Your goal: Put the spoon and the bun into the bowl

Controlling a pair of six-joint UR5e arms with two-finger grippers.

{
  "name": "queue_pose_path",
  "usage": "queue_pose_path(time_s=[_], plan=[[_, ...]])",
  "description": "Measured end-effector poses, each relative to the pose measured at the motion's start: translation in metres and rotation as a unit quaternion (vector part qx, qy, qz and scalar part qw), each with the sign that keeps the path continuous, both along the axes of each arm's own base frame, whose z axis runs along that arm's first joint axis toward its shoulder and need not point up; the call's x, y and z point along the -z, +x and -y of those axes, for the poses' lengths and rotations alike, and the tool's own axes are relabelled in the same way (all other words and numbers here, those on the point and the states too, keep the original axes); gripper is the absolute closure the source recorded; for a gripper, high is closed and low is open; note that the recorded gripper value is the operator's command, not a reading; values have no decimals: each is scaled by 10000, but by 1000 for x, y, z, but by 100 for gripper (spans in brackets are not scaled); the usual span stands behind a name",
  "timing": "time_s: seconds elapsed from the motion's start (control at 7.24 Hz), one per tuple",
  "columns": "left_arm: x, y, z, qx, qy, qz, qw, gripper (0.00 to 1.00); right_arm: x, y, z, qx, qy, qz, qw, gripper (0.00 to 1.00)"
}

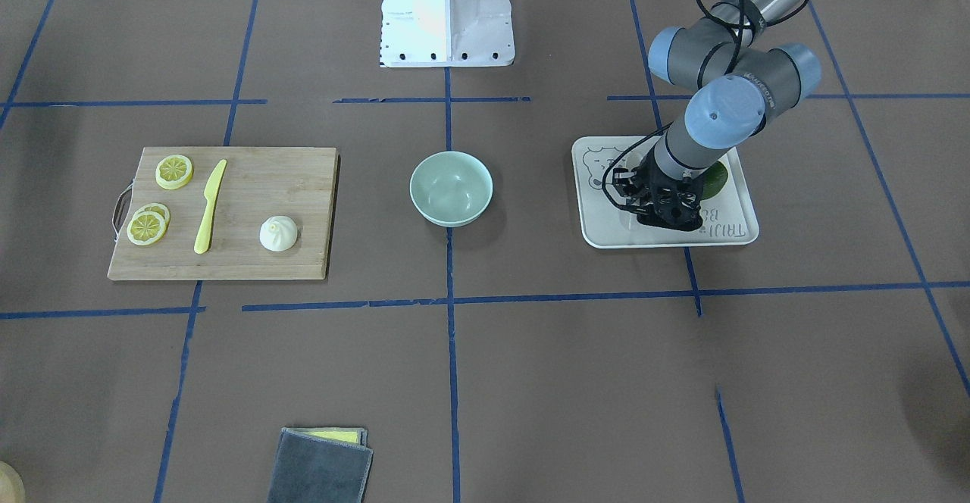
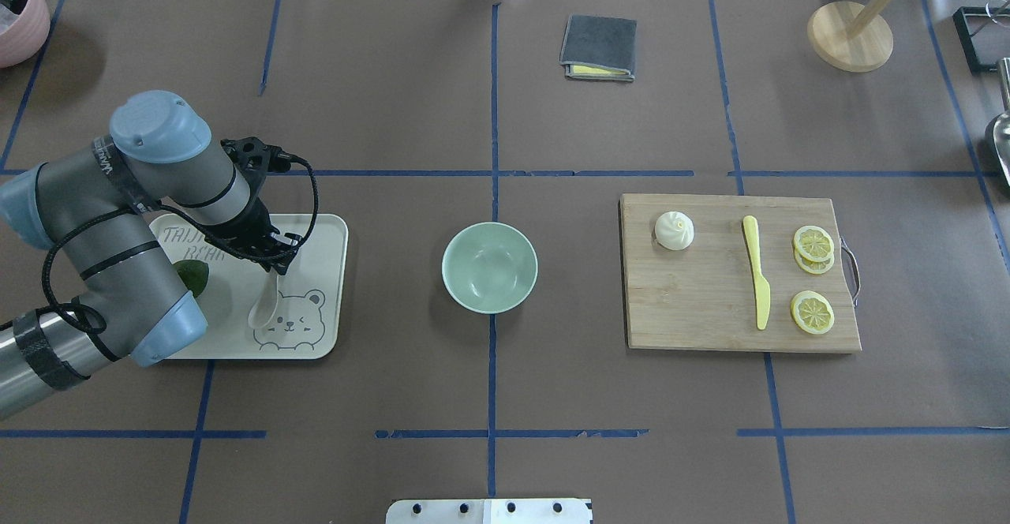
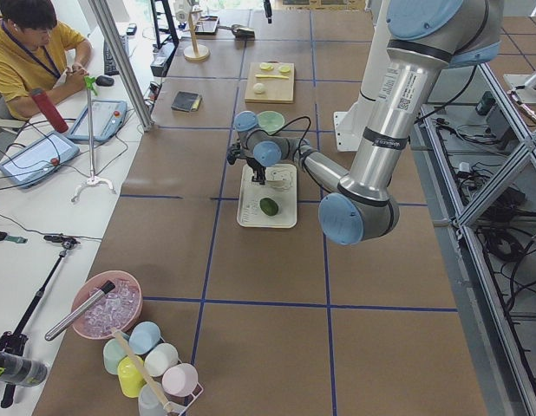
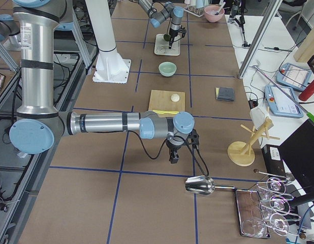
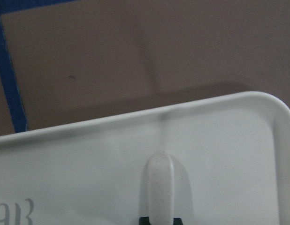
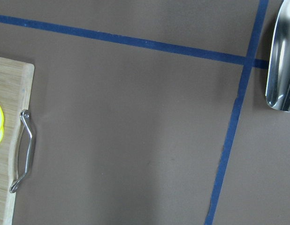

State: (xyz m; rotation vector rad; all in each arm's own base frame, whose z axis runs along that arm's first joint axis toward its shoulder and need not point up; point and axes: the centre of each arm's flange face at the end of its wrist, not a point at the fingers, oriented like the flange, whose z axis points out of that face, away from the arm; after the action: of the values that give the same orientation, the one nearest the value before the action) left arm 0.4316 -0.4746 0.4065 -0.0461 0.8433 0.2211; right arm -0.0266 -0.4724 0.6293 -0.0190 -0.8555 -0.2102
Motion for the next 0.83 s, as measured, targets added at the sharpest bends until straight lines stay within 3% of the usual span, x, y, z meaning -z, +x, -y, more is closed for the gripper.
queue_pose_path(time_s=[0.28, 0.83], plan=[[21, -1, -1, 264, -161, -95, 9995, 100, 1, 0, 0, 0, 16, 8, 10000, 0], [171, 75, -9, 926, -293, -910, 9911, 100, 9, -2, 2, 4, 56, 137, 9999, 0]])
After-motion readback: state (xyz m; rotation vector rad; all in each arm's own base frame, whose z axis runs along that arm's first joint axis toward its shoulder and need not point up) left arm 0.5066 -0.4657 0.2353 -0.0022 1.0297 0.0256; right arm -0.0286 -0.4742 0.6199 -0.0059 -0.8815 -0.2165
